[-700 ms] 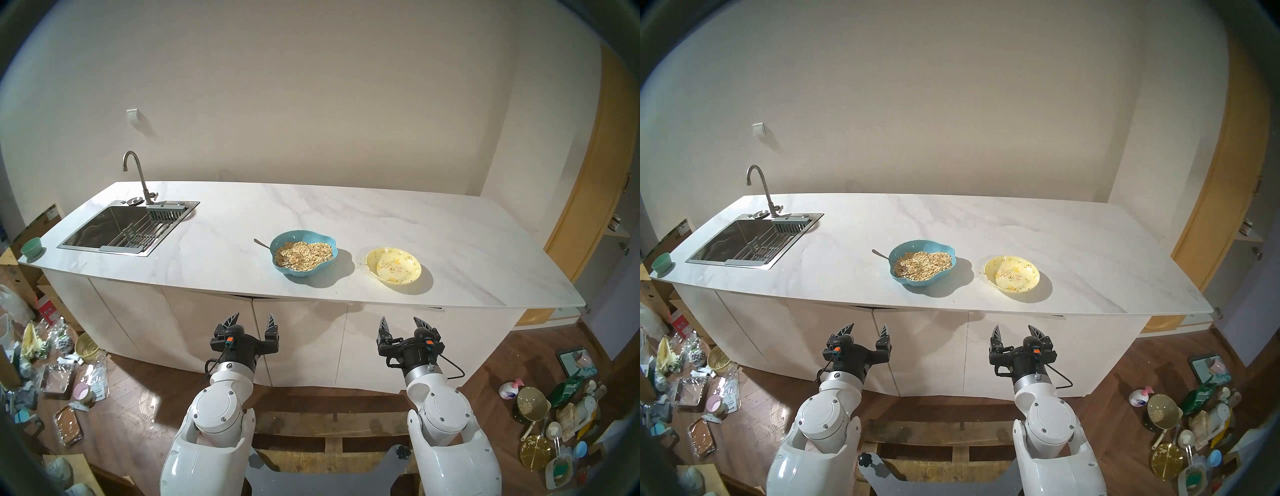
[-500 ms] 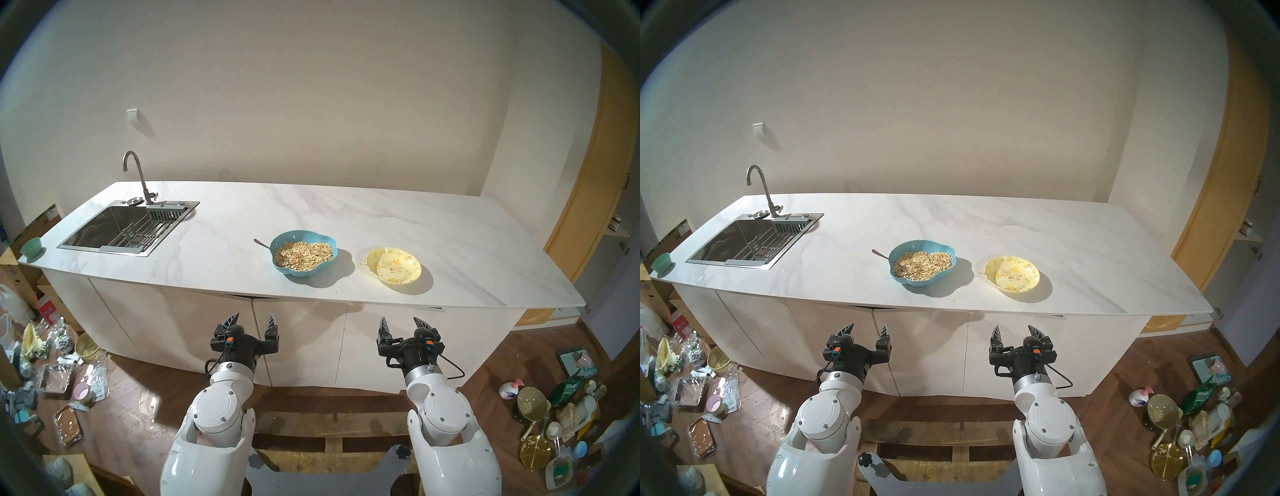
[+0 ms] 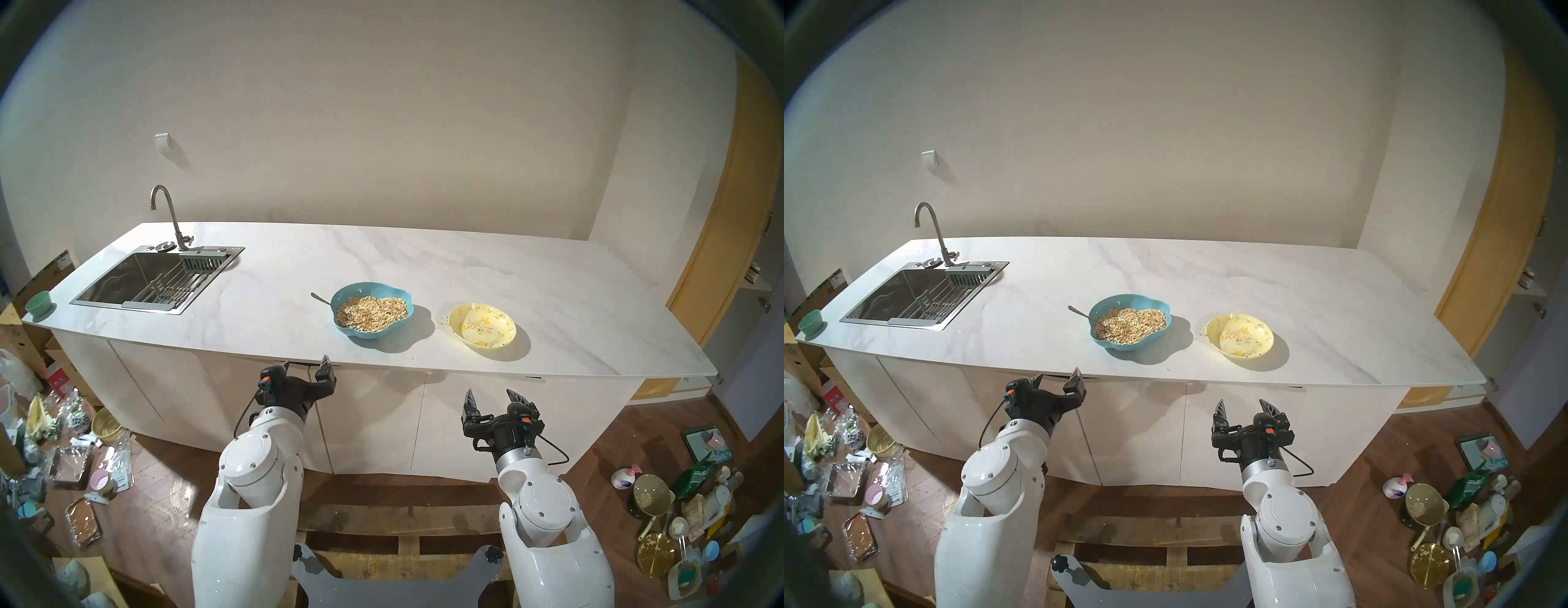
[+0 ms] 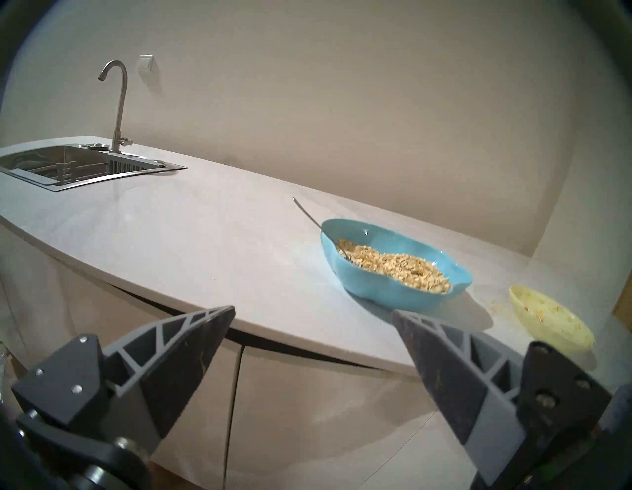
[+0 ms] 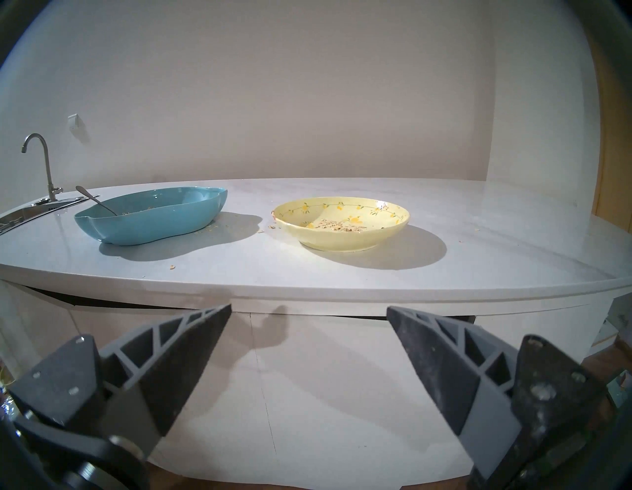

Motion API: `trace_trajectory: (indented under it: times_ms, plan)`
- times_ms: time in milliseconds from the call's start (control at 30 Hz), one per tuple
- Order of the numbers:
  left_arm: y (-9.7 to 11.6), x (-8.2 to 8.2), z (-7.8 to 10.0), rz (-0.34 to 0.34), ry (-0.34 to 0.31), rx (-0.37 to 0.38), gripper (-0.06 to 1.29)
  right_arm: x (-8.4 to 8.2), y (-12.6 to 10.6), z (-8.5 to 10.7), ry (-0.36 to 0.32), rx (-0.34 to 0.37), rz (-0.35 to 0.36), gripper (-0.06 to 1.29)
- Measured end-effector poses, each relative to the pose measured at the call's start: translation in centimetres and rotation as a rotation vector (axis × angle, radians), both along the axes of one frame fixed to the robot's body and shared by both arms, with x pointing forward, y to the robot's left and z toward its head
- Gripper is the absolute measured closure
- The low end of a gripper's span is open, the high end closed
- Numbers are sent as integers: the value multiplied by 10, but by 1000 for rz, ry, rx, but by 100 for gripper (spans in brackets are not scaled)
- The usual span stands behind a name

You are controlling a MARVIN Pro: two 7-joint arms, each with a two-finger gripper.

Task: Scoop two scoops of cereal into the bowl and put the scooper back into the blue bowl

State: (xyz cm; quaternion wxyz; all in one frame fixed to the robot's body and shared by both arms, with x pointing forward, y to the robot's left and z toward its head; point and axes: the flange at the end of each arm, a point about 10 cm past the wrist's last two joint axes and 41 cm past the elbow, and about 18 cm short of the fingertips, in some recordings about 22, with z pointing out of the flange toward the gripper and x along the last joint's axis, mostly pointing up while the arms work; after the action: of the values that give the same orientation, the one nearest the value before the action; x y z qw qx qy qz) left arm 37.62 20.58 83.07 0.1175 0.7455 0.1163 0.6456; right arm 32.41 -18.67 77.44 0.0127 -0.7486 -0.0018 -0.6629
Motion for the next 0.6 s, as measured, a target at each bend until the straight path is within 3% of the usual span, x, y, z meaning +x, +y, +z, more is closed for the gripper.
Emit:
trace_trajectory:
  times_ms: [300,467,600]
  plan:
    - [25,38,48,-8,41,-284,-1,0,0,0,0,0,0,0]
    - [52,49,57,67,116,-415,-1,0,0,0,0,0,0,0]
    - [53,59,61,65,110,-490,-1,0,0,0,0,0,0,0]
